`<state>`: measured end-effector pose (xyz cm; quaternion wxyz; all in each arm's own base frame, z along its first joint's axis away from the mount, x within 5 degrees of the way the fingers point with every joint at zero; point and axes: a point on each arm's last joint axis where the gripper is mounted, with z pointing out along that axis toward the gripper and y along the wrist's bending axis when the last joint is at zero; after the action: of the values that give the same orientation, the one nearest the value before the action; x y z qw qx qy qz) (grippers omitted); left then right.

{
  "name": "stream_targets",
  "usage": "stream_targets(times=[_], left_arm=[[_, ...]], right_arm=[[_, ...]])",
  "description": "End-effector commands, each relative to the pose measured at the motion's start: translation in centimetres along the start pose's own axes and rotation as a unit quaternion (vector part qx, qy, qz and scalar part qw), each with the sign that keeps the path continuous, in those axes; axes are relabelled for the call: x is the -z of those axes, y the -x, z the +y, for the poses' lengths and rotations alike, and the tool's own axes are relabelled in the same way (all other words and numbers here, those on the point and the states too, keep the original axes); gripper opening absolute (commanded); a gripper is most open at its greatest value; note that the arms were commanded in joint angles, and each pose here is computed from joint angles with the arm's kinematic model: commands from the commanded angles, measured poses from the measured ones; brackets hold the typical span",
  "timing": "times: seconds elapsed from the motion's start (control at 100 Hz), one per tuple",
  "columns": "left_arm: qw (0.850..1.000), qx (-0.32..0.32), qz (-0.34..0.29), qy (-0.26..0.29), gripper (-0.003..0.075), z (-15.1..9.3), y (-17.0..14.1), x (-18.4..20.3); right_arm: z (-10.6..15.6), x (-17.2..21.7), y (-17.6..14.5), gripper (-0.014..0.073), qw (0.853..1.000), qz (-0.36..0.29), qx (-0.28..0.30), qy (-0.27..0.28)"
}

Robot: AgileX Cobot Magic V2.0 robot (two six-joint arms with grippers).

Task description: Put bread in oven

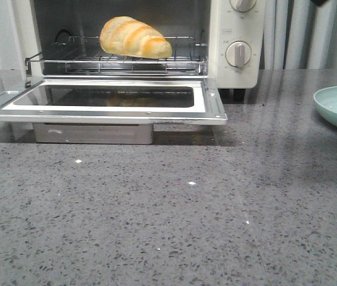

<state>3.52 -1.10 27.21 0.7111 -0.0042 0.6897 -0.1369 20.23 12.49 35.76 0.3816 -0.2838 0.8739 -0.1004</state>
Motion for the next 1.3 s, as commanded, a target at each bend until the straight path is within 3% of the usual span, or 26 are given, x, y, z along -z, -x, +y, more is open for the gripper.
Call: stream_targets(times=[0.0,0.32,0.67,0.91,1.29], left_arm=[[0.999,-0.001,-0.046,-0.002,-0.0022,-0.2,1.2,0.7],[0.999,0.012,-0.028,-0.008,-0.0021,-0.3,0.9,0.6],[0.999,0.012,-0.028,-0.008,-0.0022,-0.3,0.9,0.6],[0.999,0.012,-0.028,-0.008,-0.0021,-0.3,0.9,0.6],[0.999,0.012,-0.028,-0.008,-0.0021,-0.3,0.9,0.6]], right_arm=[[-0.8,1.2,-0.4,-0.0067,0.998,-0.057,-0.009,-0.013],[0.0,0.8,-3.3,-0.0067,0.997,-0.077,-0.012,0.007],[0.0,0.9,-3.3,-0.0067,0.997,-0.082,-0.012,0.008],[-0.2,0.8,-4.2,-0.0067,0.999,-0.032,-0.017,-0.005],[-0.3,0.8,-4.2,-0.0067,0.999,-0.029,-0.015,-0.010]])
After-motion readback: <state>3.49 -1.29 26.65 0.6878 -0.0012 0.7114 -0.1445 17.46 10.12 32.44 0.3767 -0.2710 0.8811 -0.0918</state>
